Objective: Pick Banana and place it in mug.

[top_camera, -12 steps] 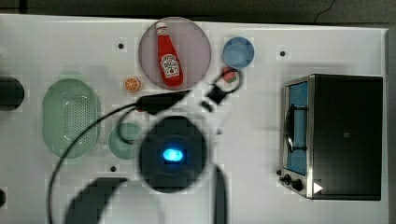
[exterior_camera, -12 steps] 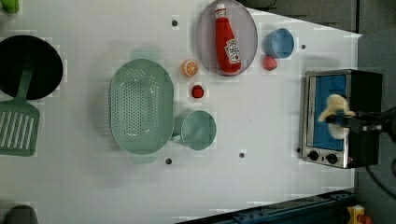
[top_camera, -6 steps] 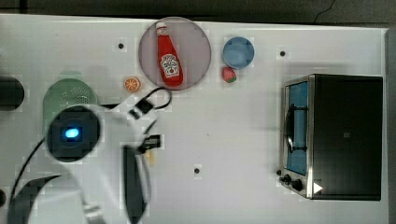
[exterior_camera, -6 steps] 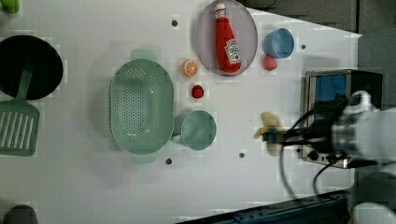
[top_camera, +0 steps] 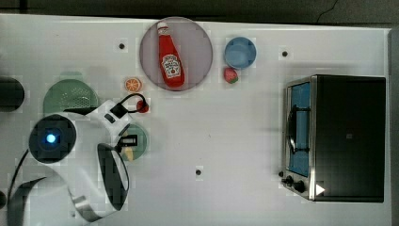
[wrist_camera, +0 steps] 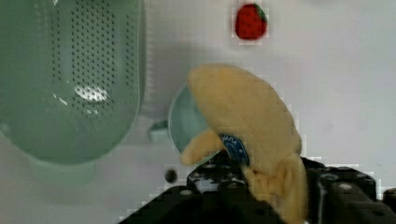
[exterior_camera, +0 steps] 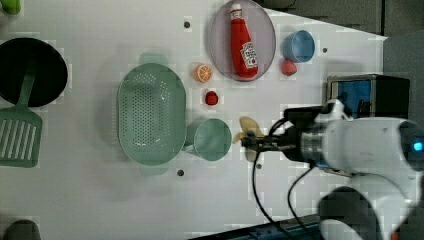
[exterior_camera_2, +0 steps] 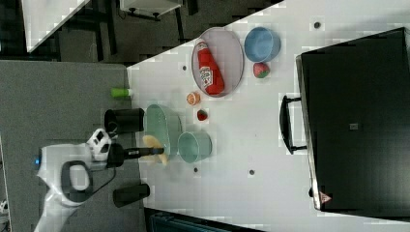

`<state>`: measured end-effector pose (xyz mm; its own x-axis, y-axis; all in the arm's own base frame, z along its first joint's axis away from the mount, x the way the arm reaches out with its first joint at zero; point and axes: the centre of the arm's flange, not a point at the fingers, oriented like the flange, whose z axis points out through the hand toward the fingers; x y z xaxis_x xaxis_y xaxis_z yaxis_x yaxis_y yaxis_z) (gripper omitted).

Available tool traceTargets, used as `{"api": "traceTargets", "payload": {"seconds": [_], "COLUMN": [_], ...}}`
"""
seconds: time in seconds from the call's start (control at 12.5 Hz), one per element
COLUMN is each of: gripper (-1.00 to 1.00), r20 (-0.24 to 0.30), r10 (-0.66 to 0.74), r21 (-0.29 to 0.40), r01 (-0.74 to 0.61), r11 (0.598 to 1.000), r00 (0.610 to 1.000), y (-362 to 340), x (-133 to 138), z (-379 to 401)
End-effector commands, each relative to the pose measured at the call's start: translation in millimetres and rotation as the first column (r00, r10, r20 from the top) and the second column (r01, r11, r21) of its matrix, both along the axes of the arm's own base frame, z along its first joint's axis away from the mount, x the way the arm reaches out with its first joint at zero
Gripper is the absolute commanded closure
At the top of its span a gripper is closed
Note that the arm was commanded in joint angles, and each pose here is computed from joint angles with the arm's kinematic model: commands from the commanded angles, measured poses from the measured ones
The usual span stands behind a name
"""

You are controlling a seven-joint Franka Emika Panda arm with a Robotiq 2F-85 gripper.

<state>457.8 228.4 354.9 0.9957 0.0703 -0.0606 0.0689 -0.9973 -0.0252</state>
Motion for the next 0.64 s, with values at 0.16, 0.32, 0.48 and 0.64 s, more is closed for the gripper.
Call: {"api": "traceTargets", "payload": {"seconds": [0.16,0.32,0.48,0.64], "gripper": [0.37,0.37,0.29,-0.13], "r20": [0.016,0.012,-0.023,-0.040], "r10": [-0.098,-0.108,-0.114,-0.113], "r21": [0.019,0.037,0.031,0.030], "r01": [0.097,0.108,0.115,0.115], "r11": [0.995,0.993,0.993,0.993], "r00": [0.995,0.994,0.993,0.993], "y": [-7,-6,-4,-3], "x": [-7,-4,-7,-9], "z": [-54,-73,-88,-97]}}
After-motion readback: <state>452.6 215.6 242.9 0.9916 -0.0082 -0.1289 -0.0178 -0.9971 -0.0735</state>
